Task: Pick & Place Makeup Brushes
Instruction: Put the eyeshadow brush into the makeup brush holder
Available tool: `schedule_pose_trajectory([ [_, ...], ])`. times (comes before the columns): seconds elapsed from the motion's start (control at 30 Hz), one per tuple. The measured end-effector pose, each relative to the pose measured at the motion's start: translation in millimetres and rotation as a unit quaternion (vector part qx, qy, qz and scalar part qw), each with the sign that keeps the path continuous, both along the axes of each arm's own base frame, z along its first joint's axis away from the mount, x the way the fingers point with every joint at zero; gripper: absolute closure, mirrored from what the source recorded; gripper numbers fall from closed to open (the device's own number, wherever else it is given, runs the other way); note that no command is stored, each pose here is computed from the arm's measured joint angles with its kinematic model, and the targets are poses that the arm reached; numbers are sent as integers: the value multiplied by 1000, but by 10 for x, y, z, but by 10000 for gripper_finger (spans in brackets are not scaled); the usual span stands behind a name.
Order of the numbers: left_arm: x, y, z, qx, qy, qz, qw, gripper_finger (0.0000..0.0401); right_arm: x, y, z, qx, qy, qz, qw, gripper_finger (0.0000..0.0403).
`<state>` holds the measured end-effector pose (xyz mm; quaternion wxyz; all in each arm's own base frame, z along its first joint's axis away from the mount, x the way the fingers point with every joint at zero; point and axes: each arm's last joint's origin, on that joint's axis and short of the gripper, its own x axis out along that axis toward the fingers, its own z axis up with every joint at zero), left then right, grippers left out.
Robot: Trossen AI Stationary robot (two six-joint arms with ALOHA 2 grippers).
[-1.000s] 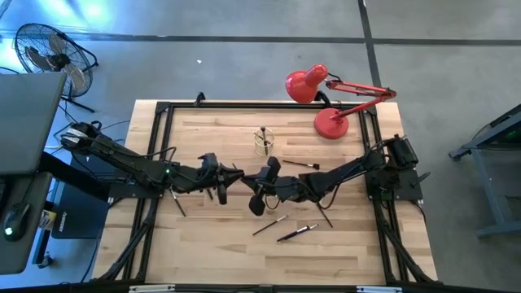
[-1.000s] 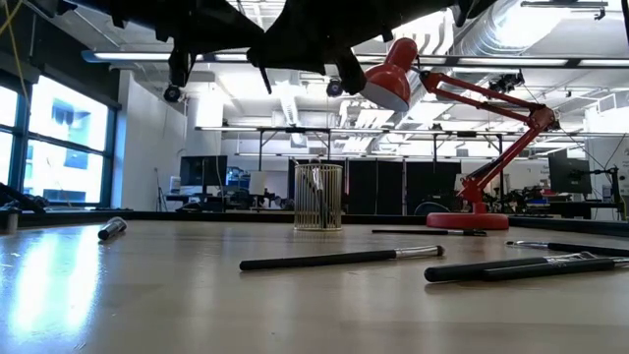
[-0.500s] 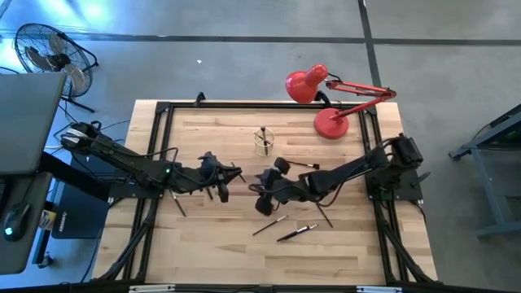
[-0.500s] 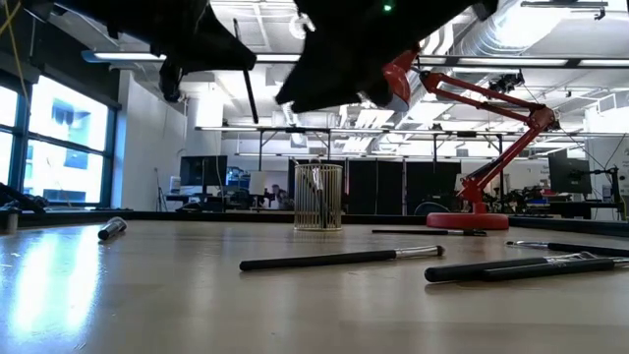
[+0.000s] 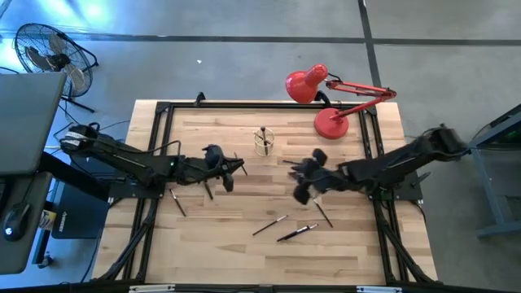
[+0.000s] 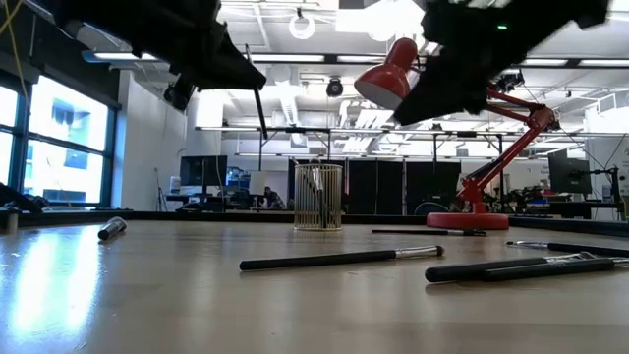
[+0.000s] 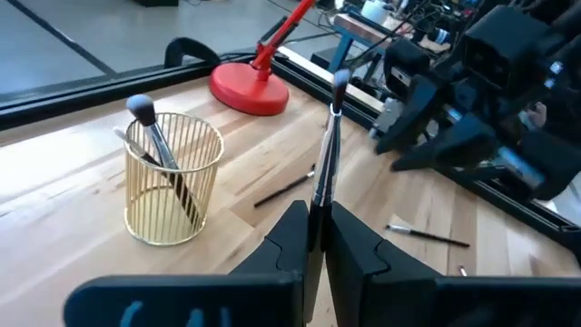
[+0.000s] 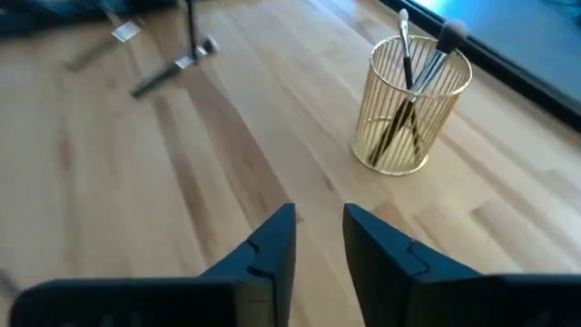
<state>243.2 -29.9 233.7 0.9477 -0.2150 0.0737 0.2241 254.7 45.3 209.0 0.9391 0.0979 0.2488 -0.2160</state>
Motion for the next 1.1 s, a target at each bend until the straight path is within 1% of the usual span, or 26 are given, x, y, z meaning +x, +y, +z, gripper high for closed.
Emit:
schedule_pose_trajectory([
  [0.07,49,40,11,1,2,5,1000,388,-183,-36,-42,11,-30,16,999,328],
  [0.17,181,119,27,13,14,5,1000,388,-430,-101,-114,-16,-67,25,997,345],
  [0.23,301,168,38,33,28,7,999,388,-568,-142,-157,-25,-97,15,995,358],
  [0.33,482,261,86,73,48,17,996,388,-720,-183,-227,-17,-140,5,990,378],
  [0.43,637,412,168,104,58,29,992,388,-826,-203,-299,-7,-166,14,986,396],
  [0.53,741,612,237,121,63,33,990,388,-888,-210,-360,1,-174,27,984,400],
  [0.6,781,774,228,119,66,21,990,388,-911,-215,-388,3,-180,27,983,397],
  [0.77,814,1192,41,104,91,6,990,388,-925,-232,-398,-7,-190,3,982,399],
  [0.87,830,1393,-34,108,84,-8,991,388,-926,-243,-377,-13,-202,-20,979,401],
  [1.0,831,1554,-88,102,68,-42,992,388,-931,-263,-353,-24,-214,-58,975,399],
  [1.1,846,1588,-200,87,85,-63,991,388,-937,-274,-351,-31,-215,-77,973,401],
])
